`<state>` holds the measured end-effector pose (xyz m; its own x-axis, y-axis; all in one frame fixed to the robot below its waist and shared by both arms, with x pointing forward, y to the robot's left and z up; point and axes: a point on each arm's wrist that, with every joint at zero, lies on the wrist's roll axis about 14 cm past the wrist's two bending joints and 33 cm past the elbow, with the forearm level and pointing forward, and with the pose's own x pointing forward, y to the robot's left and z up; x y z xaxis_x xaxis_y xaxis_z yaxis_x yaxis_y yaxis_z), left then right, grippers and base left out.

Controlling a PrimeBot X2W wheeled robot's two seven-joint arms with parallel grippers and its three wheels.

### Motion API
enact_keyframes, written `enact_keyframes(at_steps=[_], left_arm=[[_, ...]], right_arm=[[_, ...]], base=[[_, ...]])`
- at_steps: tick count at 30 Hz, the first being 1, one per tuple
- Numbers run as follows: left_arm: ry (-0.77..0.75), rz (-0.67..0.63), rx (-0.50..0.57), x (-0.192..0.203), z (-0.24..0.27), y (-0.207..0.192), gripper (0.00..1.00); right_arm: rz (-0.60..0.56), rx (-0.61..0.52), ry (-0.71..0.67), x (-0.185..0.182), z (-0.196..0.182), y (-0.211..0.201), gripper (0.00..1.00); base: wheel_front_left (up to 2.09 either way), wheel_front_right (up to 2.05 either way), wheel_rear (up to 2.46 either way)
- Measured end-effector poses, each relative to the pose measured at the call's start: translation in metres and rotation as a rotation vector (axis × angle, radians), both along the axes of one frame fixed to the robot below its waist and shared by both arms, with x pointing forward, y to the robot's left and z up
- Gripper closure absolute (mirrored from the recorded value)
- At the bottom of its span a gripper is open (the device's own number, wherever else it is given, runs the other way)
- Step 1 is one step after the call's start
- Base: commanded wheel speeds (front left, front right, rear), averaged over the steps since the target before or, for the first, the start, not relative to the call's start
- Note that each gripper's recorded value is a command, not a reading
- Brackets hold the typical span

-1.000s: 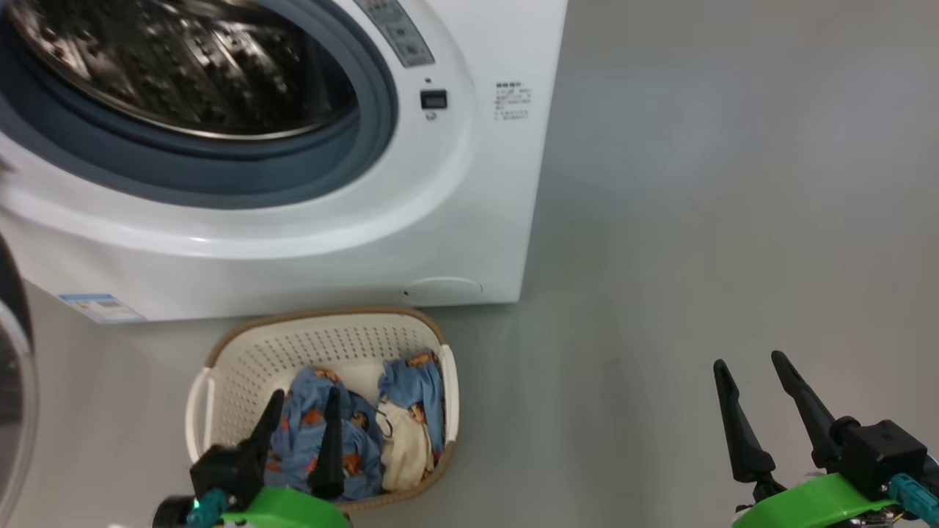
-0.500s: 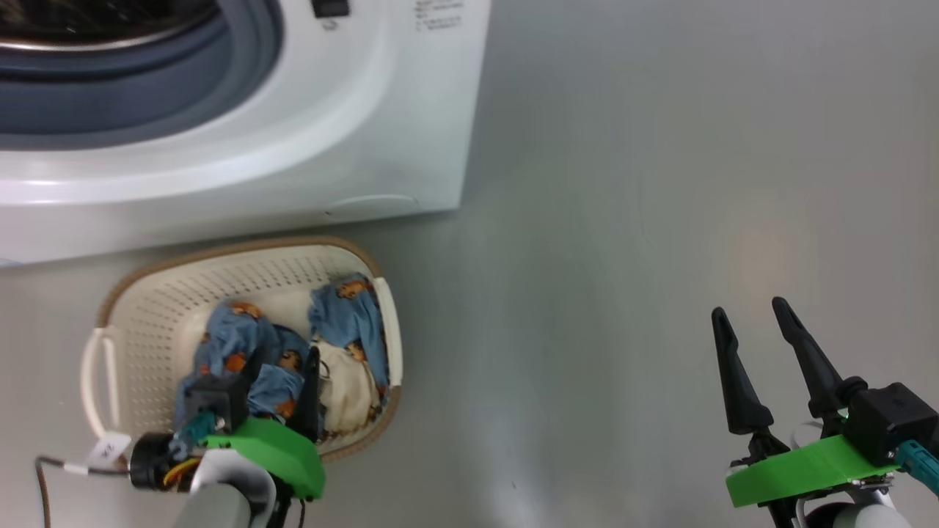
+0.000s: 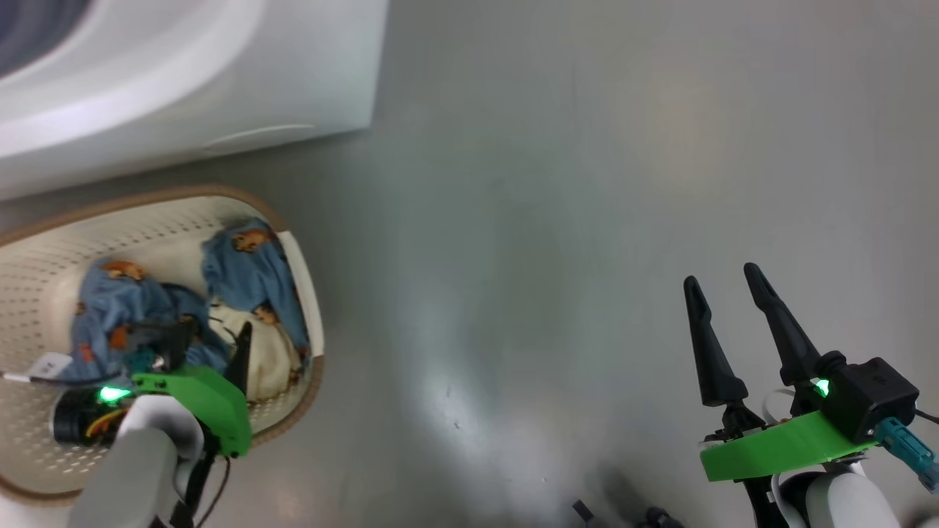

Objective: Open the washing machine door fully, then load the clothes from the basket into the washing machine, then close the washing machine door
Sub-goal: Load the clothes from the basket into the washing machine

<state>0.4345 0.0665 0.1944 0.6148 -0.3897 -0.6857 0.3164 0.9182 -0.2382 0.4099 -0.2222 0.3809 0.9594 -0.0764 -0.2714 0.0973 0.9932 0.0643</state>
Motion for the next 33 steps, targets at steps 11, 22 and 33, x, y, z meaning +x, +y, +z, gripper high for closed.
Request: enact_keyframes(at_steps=[11, 22, 33], left_arm=[[0.212, 0.003, 0.024, 0.003, -0.064, -0.009, 0.00], [0.371, 0.045, 0.082, 0.011, -0.107, -0.014, 0.00], [0.439, 0.007, 0.116, 0.004, -0.121, -0.019, 1.00]], right_arm=[[-0.049, -0.026, 0.076, -0.011, -0.025, -0.017, 0.00], [-0.078, -0.030, 0.133, -0.017, -0.046, -0.025, 0.00], [-0.089, -0.039, 0.158, -0.021, -0.053, -0.029, 0.00]], base=[[0.00, 0.00, 0.00], [0.00, 0.00, 0.00], [0.00, 0.00, 0.00]])
